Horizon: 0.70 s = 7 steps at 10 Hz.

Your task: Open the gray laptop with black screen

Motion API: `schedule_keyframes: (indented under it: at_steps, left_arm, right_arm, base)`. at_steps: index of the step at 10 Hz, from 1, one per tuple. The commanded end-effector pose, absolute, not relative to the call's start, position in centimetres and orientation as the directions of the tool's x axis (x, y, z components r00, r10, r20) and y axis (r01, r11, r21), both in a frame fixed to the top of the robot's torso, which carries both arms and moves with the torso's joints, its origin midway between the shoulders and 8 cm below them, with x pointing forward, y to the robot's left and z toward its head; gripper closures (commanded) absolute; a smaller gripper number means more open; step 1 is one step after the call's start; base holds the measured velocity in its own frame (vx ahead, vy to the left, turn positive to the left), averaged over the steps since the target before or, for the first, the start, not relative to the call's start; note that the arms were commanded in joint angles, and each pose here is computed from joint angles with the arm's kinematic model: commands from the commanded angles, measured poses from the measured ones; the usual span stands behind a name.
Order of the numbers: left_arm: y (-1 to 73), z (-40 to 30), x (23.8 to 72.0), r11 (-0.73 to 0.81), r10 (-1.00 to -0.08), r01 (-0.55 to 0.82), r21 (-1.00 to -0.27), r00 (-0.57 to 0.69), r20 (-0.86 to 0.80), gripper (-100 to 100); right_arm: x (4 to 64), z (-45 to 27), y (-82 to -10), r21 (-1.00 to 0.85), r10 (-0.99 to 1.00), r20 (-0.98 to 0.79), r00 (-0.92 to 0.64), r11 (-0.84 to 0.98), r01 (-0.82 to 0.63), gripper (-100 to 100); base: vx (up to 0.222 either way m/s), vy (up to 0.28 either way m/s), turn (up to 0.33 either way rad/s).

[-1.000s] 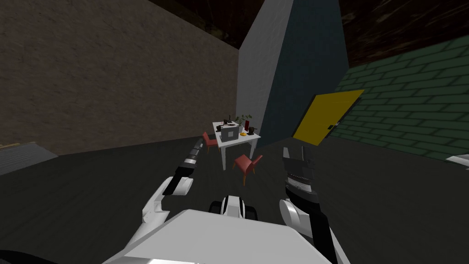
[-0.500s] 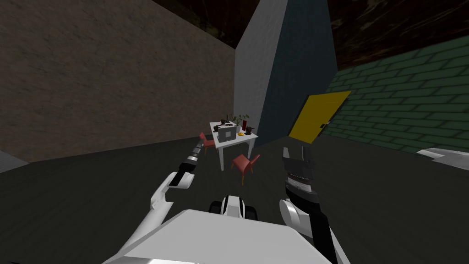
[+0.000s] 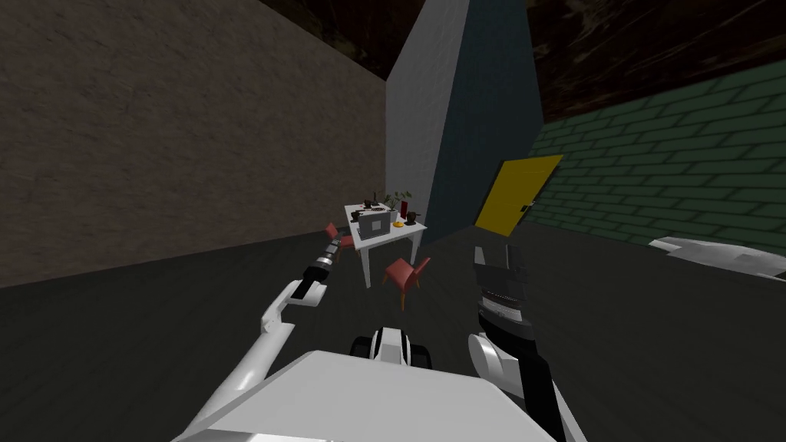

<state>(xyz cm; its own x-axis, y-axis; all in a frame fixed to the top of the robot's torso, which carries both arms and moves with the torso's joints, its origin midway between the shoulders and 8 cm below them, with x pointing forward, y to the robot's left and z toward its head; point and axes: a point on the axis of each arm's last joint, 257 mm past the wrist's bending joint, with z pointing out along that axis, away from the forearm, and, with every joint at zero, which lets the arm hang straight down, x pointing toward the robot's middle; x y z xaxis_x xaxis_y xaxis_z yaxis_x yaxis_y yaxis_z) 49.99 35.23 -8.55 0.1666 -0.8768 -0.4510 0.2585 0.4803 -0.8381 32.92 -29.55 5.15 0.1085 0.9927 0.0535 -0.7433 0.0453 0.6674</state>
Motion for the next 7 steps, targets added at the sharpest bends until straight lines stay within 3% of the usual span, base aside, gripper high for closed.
schedule_keyframes:
  at_steps: [1,7]
  left_arm:
    - [36.3,-9.5,51.2,0.49,-0.871,0.224,-0.843,0.165,-0.462,-100]
    - [40.3,-10.9,55.0,0.523,-0.847,0.123,-0.843,0.177,-0.5,-100]
  right_arm:
    - [32.9,5.1,-29.6,0.667,0.993,0.053,0.108,0.045,-0.743,0]
    - [32.9,5.1,-29.6,0.667,0.993,0.053,0.109,0.045,-0.743,0]
  base:
    - [0.011,-0.008,-0.065]
    - [0.018,-0.011,-0.097]
